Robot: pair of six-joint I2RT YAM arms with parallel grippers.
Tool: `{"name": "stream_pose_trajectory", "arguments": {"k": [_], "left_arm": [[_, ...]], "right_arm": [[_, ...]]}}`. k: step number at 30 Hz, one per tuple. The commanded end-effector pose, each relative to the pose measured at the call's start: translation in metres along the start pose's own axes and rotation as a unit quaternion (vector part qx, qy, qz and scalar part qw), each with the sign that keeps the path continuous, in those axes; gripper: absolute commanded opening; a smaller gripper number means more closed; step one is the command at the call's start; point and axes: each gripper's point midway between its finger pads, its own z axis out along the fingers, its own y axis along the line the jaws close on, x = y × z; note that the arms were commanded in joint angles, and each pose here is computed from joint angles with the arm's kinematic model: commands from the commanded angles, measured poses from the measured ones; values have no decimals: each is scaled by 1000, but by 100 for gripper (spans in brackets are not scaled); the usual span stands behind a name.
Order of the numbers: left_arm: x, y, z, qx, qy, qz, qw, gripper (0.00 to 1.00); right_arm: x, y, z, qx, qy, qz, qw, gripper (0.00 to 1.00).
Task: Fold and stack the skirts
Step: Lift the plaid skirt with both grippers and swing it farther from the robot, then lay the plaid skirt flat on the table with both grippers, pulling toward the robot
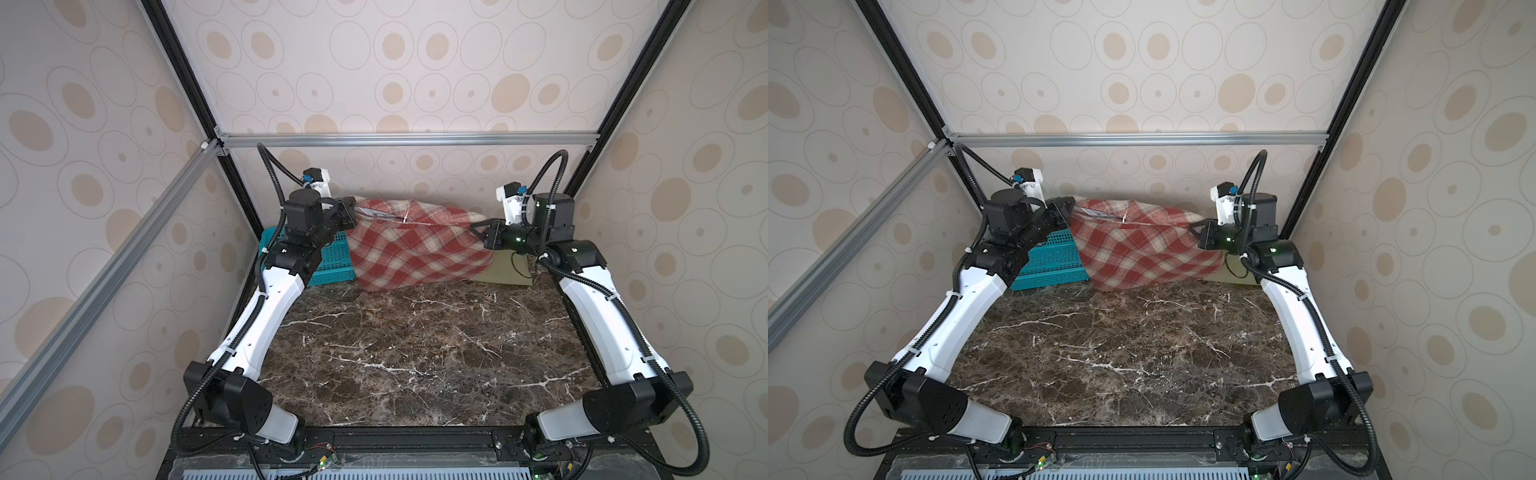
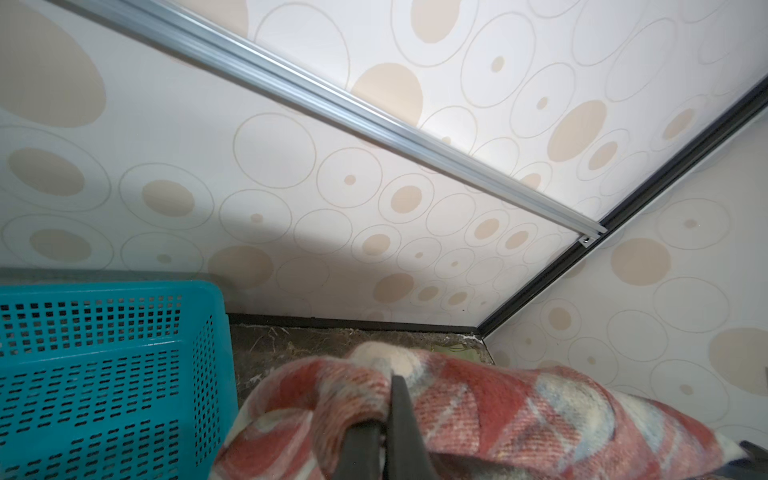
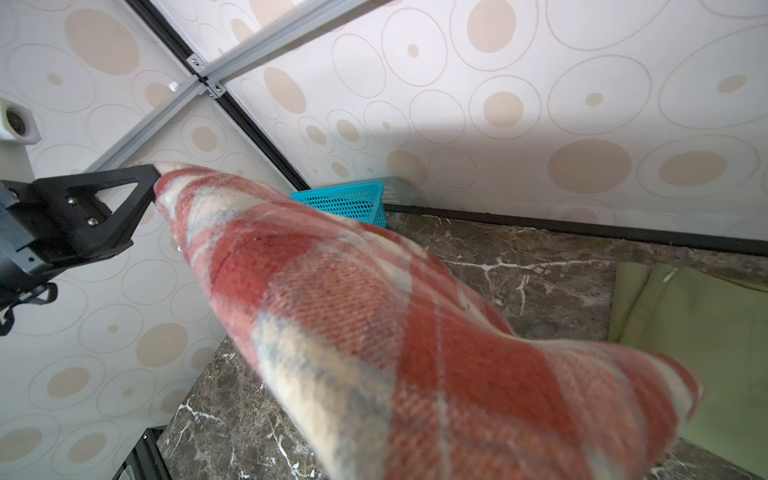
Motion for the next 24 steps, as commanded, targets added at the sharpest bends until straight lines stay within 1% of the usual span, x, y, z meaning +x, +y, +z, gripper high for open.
{"name": "stream_pose_trajectory", "arguments": {"k": [1, 3, 6, 9, 10, 13, 14, 15, 16, 17, 18, 19, 20, 21, 22, 24], "left_arm": [[-8, 22, -27, -19, -48, -17, 999, 0], [27, 34, -39, -20, -22, -39, 999, 0], [98, 56, -60, -36, 35, -68, 996, 0], [175, 83, -90, -68, 98, -103, 987, 0], [193, 88, -103, -76, 109, -112, 985, 0], [257, 105, -137, -101, 156, -140, 973, 0], [273, 110, -147, -107, 169, -149, 968, 0], [289, 116, -158, -116, 179, -158, 964, 0], [302, 121, -167, -123, 189, -166, 960, 0], [311, 126, -175, -132, 197, -170, 957, 0], [318, 130, -182, -140, 202, -174, 954, 10], [321, 133, -189, -148, 206, -175, 951, 19], [321, 134, -192, -150, 206, -175, 951, 27], [319, 134, -196, -154, 205, -173, 951, 40], [316, 134, -198, -156, 204, -168, 952, 48], [308, 131, -199, -161, 206, -155, 953, 53]], "right_arm": [[25, -11, -17, 11, -5, 29, 1000, 0], [64, -19, -17, 16, 16, 60, 998, 0], [134, -30, -18, 23, 50, 112, 992, 0], [216, -37, -21, 39, 111, 158, 980, 0], [245, -38, -22, 45, 136, 172, 975, 0], [311, -37, -30, 57, 187, 202, 960, 0], [325, -37, -34, 60, 195, 210, 956, 0], [338, -38, -38, 66, 203, 222, 951, 2], [349, -38, -42, 68, 208, 231, 948, 13], [356, -38, -46, 67, 209, 235, 947, 19], [362, -38, -50, 71, 211, 240, 945, 31], [366, -40, -54, 78, 214, 242, 943, 42], [367, -39, -58, 81, 214, 240, 943, 46], [366, -39, -62, 86, 215, 239, 943, 52], [363, -38, -65, 89, 213, 236, 944, 57], [357, -34, -70, 88, 213, 229, 946, 61]]}}
